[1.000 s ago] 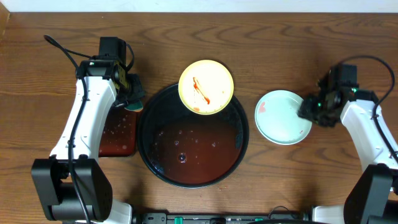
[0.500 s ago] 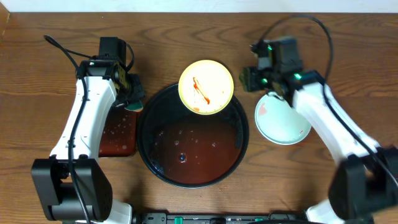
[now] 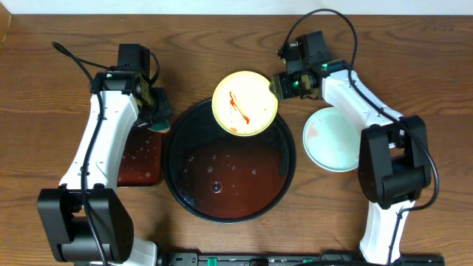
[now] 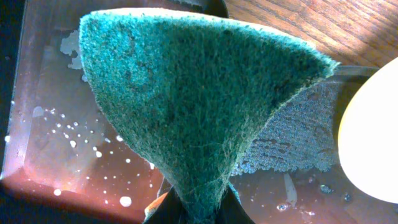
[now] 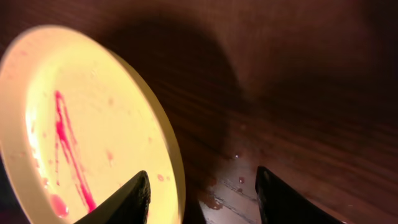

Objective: Clean dirty plates on tray and stack at the side
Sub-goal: 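Move the right gripper to the yellow plate rim and grasp it, then bring the sponge in the left gripper over the yellow plate, then scrub the yellow plate with the sponge in the left gripper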

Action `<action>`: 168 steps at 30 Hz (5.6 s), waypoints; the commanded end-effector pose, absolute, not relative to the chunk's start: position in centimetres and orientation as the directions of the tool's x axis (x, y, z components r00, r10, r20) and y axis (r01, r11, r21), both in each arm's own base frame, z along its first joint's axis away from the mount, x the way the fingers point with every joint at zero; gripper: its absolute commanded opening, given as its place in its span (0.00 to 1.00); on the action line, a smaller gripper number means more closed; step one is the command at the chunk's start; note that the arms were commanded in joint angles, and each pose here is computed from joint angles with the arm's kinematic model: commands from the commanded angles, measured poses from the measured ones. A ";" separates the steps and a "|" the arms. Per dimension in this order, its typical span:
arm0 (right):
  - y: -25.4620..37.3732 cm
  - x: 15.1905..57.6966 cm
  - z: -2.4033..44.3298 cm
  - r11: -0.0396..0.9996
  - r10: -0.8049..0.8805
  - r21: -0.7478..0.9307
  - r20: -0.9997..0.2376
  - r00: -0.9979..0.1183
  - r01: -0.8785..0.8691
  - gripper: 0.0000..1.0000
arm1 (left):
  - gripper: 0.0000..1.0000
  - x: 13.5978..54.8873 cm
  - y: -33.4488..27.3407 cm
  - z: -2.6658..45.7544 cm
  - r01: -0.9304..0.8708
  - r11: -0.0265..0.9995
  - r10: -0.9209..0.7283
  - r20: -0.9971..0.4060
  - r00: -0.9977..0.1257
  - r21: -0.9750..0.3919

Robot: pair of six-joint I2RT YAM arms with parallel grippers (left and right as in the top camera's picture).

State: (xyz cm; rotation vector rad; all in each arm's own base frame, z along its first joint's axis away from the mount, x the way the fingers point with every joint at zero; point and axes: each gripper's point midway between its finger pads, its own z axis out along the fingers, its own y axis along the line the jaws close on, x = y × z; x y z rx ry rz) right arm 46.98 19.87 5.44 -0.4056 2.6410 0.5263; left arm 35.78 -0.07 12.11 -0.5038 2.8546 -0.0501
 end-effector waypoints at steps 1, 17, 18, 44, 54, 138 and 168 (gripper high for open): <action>20.9 46.9 4.7 0.864 -0.230 0.320 -0.438 -0.869 -0.390 0.48 | 0.07 36.0 0.3 13.0 -0.340 0.938 -0.347 -0.258 -0.902 -0.073; 21.6 43.5 3.7 0.871 -0.244 0.346 -0.311 -0.918 -0.349 0.01 | 0.07 36.0 0.3 13.0 -0.340 0.938 -0.347 -0.258 -0.902 -0.073; 22.0 43.1 3.8 0.868 -0.250 0.350 -0.303 -0.920 -0.352 0.01 | 0.07 36.0 0.3 13.0 -0.340 0.938 -0.347 -0.258 -0.902 -0.073; 24.7 30.8 4.0 0.986 -0.095 0.135 0.005 -0.995 -0.094 0.34 | 0.08 34.9 0.0 12.0 -0.336 0.939 -0.343 -0.214 -0.915 -0.068; 24.8 31.9 1.4 0.958 -0.191 0.208 -0.054 -0.980 -0.198 0.13 | 0.07 33.8 -5.7 11.9 -0.217 0.961 -0.243 -0.149 -0.959 -0.174; 24.9 30.7 -0.8 0.970 -0.148 0.184 -0.058 -0.987 -0.156 0.01 | 0.07 32.8 -14.6 -0.6 0.087 0.994 0.083 -0.070 -0.994 -0.061; 25.0 30.8 -0.8 0.970 -0.148 0.183 -0.065 -0.987 -0.158 0.01 | 0.07 29.8 -17.8 0.1 0.236 0.922 0.254 0.022 -0.967 -0.308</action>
